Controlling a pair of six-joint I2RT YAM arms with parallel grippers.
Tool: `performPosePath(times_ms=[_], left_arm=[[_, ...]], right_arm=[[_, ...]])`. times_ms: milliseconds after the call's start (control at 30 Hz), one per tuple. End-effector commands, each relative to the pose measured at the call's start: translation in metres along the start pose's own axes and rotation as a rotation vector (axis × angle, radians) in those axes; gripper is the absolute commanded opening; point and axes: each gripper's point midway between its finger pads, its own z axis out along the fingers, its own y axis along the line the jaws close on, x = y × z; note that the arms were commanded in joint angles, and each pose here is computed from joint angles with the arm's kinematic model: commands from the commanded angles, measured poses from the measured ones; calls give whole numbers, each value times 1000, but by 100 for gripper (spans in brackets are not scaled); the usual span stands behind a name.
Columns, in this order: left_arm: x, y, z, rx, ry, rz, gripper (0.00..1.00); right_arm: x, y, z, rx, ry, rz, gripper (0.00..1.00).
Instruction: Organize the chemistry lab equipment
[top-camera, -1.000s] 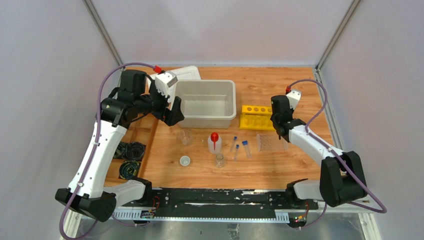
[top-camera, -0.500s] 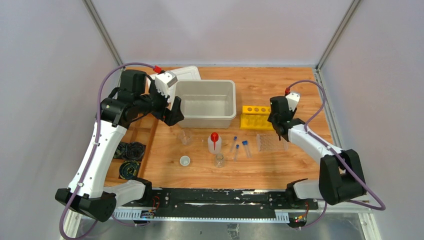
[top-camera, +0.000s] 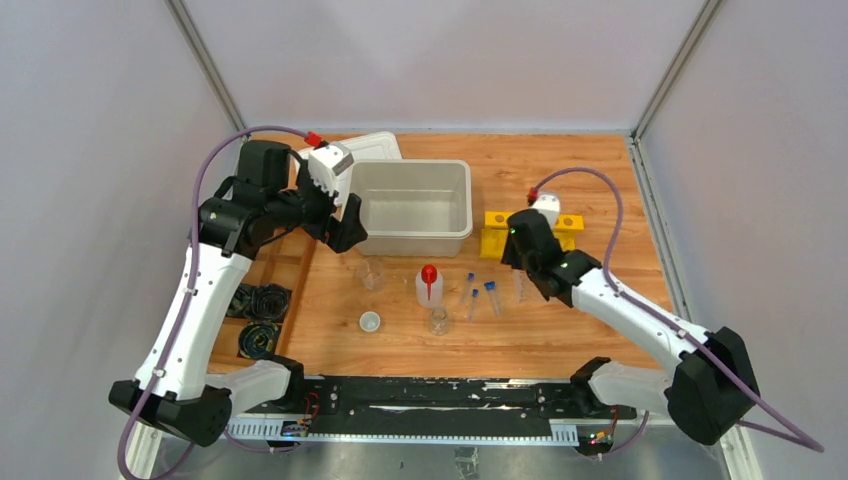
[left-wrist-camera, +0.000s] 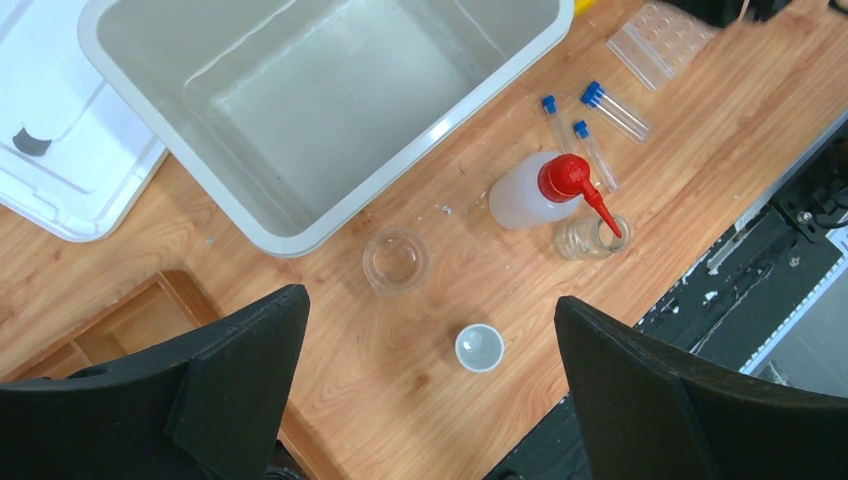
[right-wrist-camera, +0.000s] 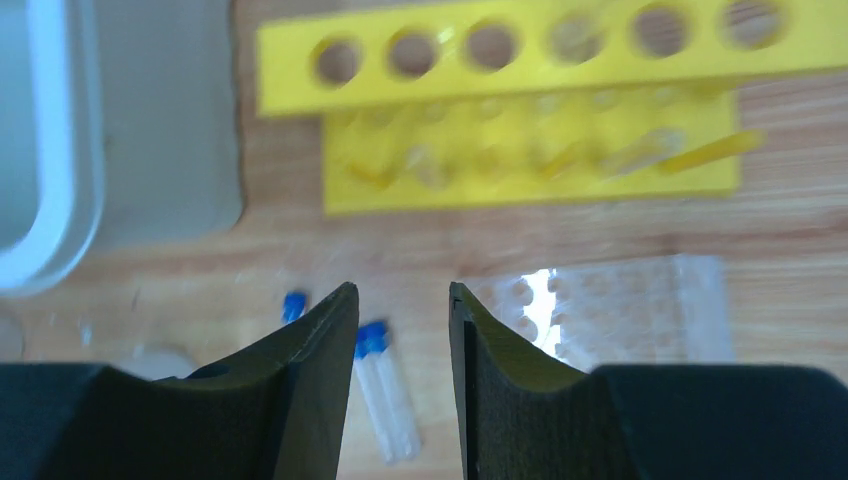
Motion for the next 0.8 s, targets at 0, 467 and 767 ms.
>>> performPosePath(times_ms=[0,467,767], left_arm=[[-9,-2,-13,-16,-45,17,100],[-8,-5,-19,-19,-53,19,100],[-8,-5,-17,-13,-46,16,100]], right_arm=[[51,45,-18,-140,186,-90,42],[118,54,-4,-114,420,-186,22],[135,51,-1,-98,463,-229,26]])
